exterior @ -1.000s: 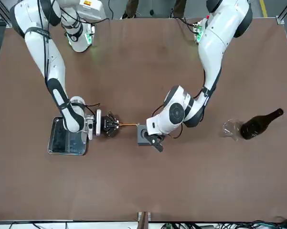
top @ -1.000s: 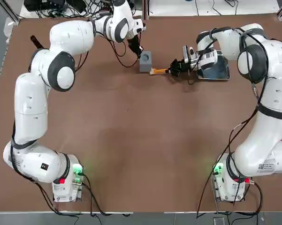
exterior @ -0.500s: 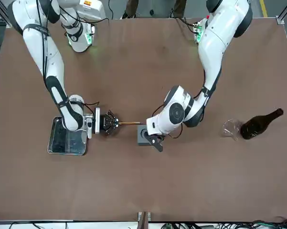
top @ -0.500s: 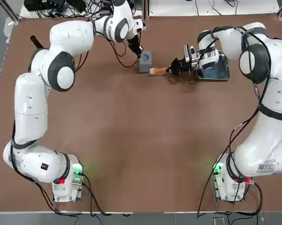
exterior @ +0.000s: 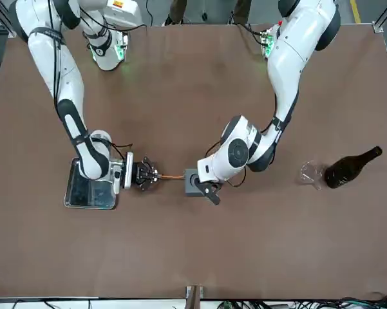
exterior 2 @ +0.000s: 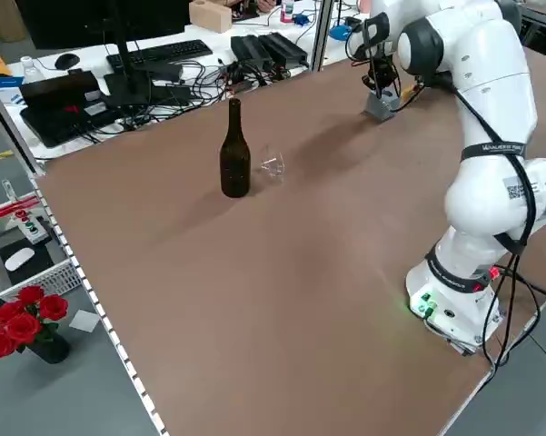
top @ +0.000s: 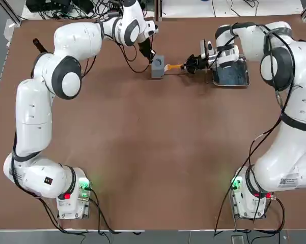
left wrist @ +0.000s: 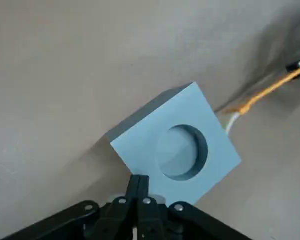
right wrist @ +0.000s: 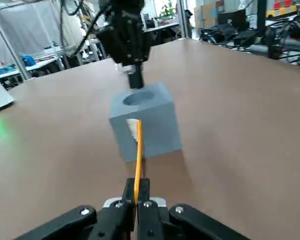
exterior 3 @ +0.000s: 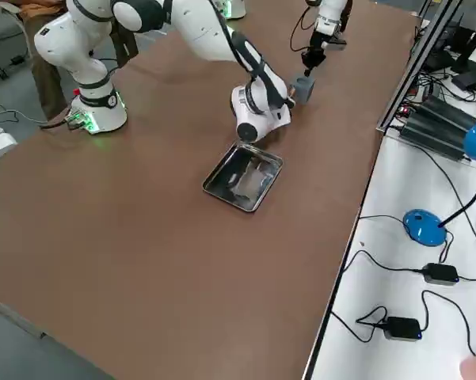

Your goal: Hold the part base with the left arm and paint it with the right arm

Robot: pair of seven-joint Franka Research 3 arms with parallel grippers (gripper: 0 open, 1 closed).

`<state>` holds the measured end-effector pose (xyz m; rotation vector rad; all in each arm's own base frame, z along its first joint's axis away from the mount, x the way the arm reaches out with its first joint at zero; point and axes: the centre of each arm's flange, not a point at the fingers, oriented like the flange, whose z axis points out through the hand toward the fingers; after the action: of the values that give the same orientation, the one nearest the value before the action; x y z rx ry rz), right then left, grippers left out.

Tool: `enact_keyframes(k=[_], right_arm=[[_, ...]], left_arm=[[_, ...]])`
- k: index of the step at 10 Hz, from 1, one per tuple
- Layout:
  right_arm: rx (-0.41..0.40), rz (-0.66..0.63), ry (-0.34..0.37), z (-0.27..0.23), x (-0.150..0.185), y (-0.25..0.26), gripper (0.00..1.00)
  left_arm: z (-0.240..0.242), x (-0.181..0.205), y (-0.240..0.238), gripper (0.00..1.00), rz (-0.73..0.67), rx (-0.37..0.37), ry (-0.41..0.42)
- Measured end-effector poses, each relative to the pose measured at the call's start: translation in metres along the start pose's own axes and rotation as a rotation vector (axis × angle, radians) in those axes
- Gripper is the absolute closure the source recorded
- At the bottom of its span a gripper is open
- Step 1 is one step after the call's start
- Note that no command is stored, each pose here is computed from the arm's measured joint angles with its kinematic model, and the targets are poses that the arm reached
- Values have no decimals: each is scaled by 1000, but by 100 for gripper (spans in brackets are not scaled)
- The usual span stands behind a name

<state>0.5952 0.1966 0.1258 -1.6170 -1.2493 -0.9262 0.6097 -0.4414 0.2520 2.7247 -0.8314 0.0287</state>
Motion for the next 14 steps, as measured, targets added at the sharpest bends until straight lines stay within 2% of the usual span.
enact_keyframes(k=[4, 7, 8, 10, 11, 14], right_arm=[[-57, 16, 0, -4, 32, 24, 96], [-121, 107, 19, -24, 58, 50, 96], [-158, 175, 18, -43, 58, 62, 96], [-229, 327, -29, -112, 37, 87, 96], [-209, 402, -59, -147, 33, 95, 96], [-94, 638, -108, -262, 52, 102, 96]], left_arm=[[0, 0, 0, 99, 0, 0, 0], [0, 0, 0, 99, 0, 0, 0], [0, 0, 0, 99, 0, 0, 0], [0, 0, 0, 99, -2, 0, 0], [0, 0, 0, 99, -4, 0, 0], [0, 0, 0, 99, -5, 0, 0]])
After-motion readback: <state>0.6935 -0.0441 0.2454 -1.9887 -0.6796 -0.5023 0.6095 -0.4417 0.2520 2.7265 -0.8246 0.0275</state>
